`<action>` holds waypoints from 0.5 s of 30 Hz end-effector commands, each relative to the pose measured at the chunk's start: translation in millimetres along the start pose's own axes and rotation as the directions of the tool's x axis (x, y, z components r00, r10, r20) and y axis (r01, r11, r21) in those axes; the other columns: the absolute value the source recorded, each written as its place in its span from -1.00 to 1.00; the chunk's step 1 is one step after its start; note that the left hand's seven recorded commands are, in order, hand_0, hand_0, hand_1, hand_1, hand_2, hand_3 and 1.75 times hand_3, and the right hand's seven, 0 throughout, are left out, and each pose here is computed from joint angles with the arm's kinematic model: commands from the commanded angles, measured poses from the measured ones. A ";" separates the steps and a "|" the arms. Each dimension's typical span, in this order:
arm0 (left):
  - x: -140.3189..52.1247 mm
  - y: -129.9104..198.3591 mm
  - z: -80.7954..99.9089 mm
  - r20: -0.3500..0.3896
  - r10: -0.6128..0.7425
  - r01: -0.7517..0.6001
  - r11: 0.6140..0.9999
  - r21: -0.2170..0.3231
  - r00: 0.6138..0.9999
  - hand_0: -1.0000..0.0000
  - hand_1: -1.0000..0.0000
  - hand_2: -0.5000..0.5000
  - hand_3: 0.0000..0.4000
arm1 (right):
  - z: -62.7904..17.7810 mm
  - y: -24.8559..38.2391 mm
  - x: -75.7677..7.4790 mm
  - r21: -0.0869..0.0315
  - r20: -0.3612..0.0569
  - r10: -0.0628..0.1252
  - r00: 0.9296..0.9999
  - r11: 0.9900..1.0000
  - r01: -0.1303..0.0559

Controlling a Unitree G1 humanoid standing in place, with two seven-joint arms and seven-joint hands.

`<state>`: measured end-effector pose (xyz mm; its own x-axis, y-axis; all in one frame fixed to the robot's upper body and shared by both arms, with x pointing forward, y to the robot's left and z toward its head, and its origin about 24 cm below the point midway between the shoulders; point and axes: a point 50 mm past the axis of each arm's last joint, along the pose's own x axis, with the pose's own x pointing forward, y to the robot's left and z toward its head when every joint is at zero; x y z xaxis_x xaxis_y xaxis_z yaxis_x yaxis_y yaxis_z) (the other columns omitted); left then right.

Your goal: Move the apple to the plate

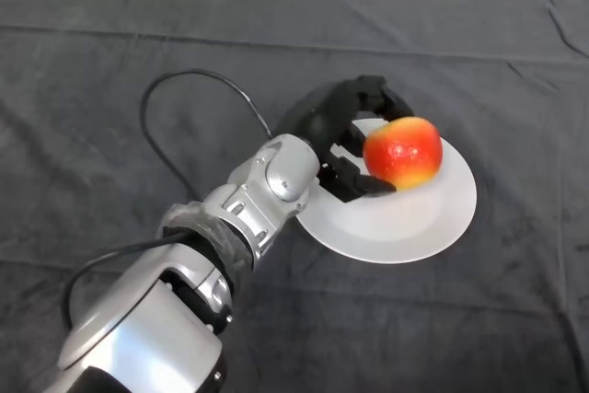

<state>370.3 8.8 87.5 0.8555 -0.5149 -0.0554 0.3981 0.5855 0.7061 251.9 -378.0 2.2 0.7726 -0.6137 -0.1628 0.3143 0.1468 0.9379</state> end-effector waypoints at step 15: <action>0.3 10.6 -2.9 -0.007 0.003 -0.001 0.980 0.199 1.000 1.00 1.00 0.00 -1.00 | 5.9 14.7 6.3 0.039 0.043 0.048 0.998 0.998 -0.049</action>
<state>368.3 10.8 79.8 0.8548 -0.5118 -0.0859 0.3711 0.4871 0.7906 251.9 -378.0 2.2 0.7726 -0.6137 -0.1627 0.3142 0.1468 0.9379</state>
